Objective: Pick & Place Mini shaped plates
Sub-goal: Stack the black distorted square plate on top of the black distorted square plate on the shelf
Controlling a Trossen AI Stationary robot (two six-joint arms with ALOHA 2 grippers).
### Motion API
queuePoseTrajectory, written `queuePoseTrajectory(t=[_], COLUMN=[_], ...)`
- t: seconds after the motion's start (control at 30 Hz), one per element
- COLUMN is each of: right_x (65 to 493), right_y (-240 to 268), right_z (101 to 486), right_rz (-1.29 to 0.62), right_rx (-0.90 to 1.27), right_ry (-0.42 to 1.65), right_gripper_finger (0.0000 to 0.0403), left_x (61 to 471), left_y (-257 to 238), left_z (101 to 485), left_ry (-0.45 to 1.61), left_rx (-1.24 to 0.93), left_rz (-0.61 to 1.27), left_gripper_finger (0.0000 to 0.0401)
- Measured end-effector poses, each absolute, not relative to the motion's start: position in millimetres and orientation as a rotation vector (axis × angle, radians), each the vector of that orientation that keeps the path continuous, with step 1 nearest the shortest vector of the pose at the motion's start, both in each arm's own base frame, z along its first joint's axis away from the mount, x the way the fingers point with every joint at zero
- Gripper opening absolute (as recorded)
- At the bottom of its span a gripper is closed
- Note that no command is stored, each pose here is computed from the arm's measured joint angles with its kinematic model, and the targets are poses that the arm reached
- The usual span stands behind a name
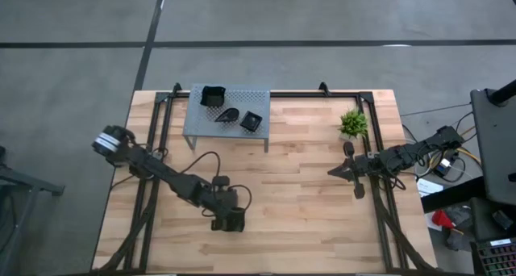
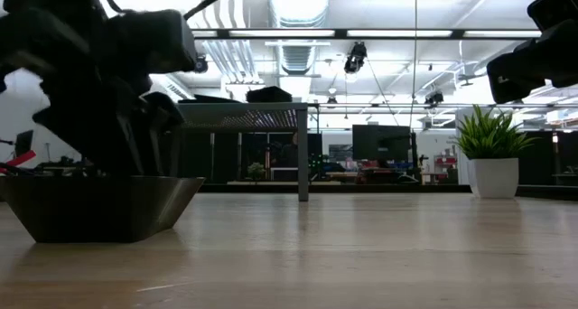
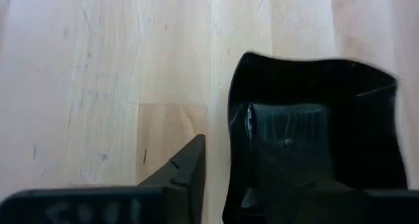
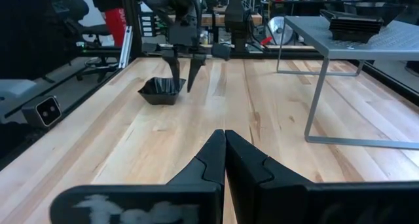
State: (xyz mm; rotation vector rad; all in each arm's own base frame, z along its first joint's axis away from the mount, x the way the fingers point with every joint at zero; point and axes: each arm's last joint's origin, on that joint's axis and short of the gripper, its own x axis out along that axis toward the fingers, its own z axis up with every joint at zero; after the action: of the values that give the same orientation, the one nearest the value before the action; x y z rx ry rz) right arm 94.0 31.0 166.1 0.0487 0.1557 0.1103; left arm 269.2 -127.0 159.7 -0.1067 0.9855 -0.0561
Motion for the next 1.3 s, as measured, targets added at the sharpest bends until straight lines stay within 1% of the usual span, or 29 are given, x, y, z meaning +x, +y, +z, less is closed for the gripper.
queuePoseTrajectory(t=[0.17, 0.33, 0.43, 0.53, 0.7, 0.87, 0.97, 1.13, 1.2, 1.3], right_x=[94, 94, 94, 94, 94, 94, 94, 94, 94, 94], right_y=[31, 31, 31, 31, 31, 31, 31, 31, 31, 31], right_z=[166, 166, 166, 166, 166, 166, 166, 166, 166, 166], right_rz=[0.111, 0.110, 0.109, 0.108, 0.108, 0.108, 0.108, 0.108, 0.109, 0.110], right_rx=[0.044, 0.045, 0.043, 0.048, 0.047, 0.045, 0.048, 0.048, 0.047, 0.044], right_ry=[0.156, 0.156, 0.157, 0.155, 0.157, 0.156, 0.155, 0.155, 0.156, 0.155], right_gripper_finger=[0.0008, 0.0008, 0.0008, 0.0008, 0.0008, 0.0008, 0.0008, 0.0008, 0.0008, 0.0008], left_x=[270, 273, 274, 270, 254, 237, 223, 190, 177, 159], left_y=[-125, -126, -125, -120, -102, -78, -59, -21, -7, 11], left_z=[155, 167, 179, 194, 233, 276, 304, 354, 374, 398], left_ry=[0.999, 0.959, 0.940, 0.955, 0.901, 0.688, 0.550, 0.356, 0.331, 0.269], left_rx=[-0.078, -0.054, -0.038, 0.000, 0.104, 0.181, 0.247, 0.313, 0.321, 0.269], left_rz=[-0.063, -0.092, -0.097, -0.045, 0.146, 0.391, 0.600, 1.029, 1.109, 1.126], left_gripper_finger=[0.0067, 0.0011, 0.0005, 0.0002, 0.0001, 0.0001, 0.0001, 0.0001, 0.0001, 0.0000])
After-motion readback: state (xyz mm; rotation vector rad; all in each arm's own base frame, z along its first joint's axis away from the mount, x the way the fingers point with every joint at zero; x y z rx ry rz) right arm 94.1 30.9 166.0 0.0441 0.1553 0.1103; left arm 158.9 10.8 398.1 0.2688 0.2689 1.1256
